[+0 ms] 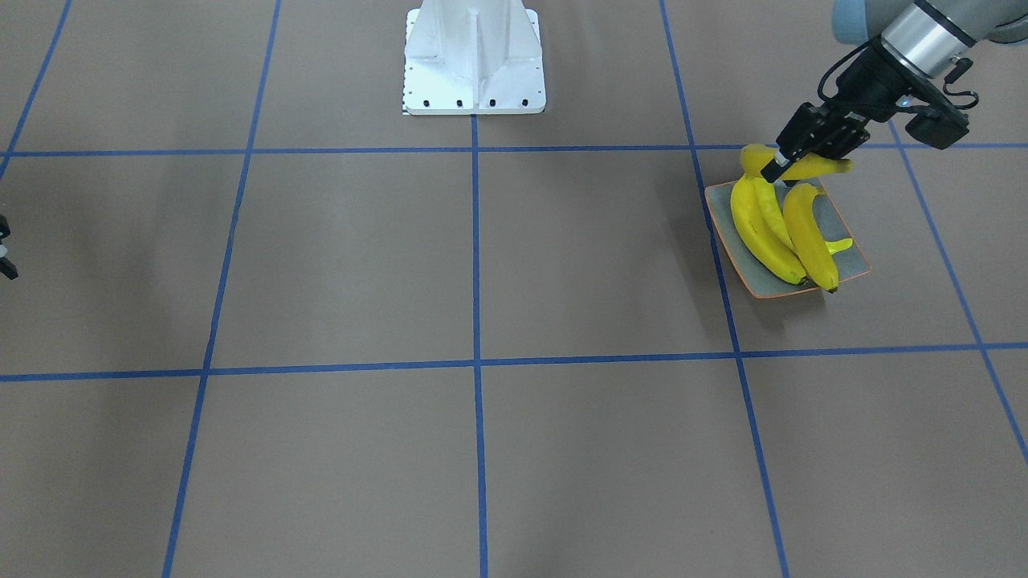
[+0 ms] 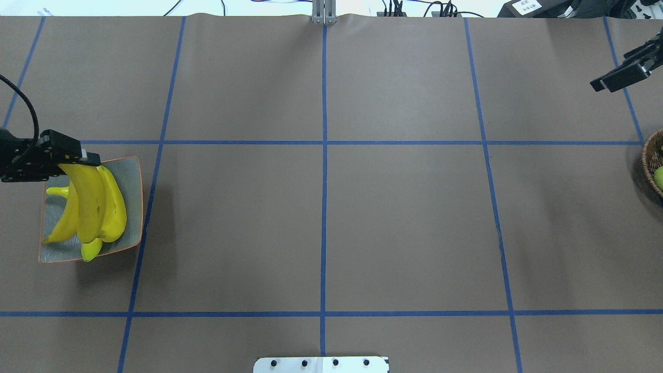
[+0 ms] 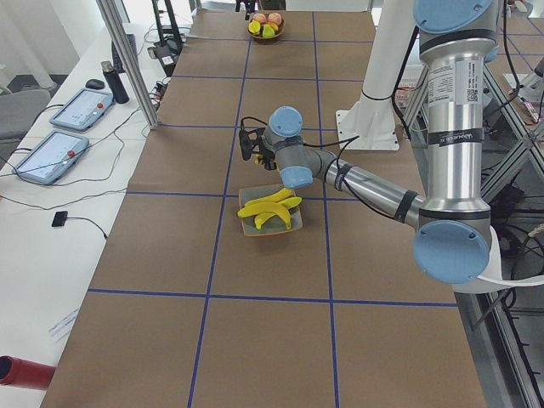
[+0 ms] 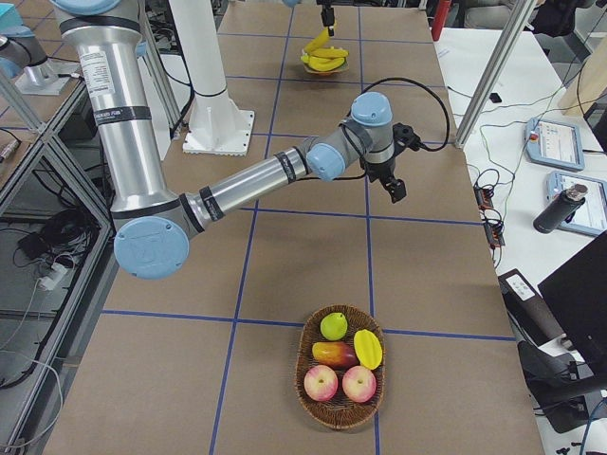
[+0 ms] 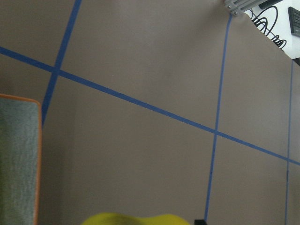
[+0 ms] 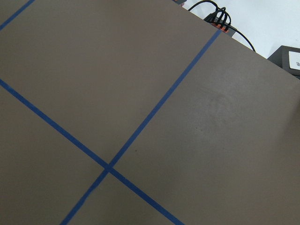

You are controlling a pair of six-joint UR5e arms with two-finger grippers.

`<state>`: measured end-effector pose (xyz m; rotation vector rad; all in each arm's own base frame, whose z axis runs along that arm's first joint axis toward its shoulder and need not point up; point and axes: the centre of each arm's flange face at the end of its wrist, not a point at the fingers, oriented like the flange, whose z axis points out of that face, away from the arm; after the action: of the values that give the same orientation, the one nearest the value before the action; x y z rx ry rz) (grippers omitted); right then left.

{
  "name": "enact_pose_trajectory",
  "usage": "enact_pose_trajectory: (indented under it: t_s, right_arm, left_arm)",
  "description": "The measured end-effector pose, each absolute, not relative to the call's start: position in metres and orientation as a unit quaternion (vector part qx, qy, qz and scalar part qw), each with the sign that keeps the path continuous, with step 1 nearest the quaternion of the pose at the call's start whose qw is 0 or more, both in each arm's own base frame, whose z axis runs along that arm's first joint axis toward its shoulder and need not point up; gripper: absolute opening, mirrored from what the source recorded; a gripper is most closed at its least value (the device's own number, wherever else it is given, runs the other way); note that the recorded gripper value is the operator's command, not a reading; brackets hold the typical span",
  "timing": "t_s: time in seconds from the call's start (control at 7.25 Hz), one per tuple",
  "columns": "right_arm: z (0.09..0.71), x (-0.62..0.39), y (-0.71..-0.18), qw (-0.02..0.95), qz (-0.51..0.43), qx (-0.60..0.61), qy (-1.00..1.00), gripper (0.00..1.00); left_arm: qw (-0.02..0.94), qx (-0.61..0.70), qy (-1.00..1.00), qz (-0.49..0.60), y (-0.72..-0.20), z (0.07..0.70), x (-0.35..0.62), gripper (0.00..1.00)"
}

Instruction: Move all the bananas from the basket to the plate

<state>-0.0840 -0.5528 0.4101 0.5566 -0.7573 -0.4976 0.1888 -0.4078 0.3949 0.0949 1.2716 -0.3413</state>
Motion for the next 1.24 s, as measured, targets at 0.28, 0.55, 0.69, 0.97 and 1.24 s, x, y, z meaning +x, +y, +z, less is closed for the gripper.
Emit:
enact_pose_trajectory:
  t_s: [0.28,0.55,0.69,0.97,1.24]
  right_arm:
    - [0.445,-0.050,-0.561,0.858,-0.259,0.264,-0.356,1.00]
    - [0.464,-0.031,-0.567,0.857,-0.268,0.263,-0.353,1.00]
    - [0.466,-0.029,-0.568,0.857,-0.269,0.263,-0.352,1.00]
    - [0.468,-0.028,-0.568,0.858,-0.269,0.262,-0.351,1.00]
    - [0.469,-0.028,-0.571,0.859,-0.268,0.261,-0.350,1.00]
  left_arm:
    - [0.809,0.056,0.565,-0.152,-0.412,0.430,0.176,0.00]
    - [0.818,0.053,0.552,-0.153,-0.415,0.446,0.174,0.00]
    - [0.822,0.046,0.545,-0.157,-0.417,0.451,0.177,0.00]
    - [0.828,0.036,0.535,-0.162,-0.420,0.456,0.181,0.19]
    - [0.831,0.033,0.530,-0.163,-0.427,0.460,0.190,0.75]
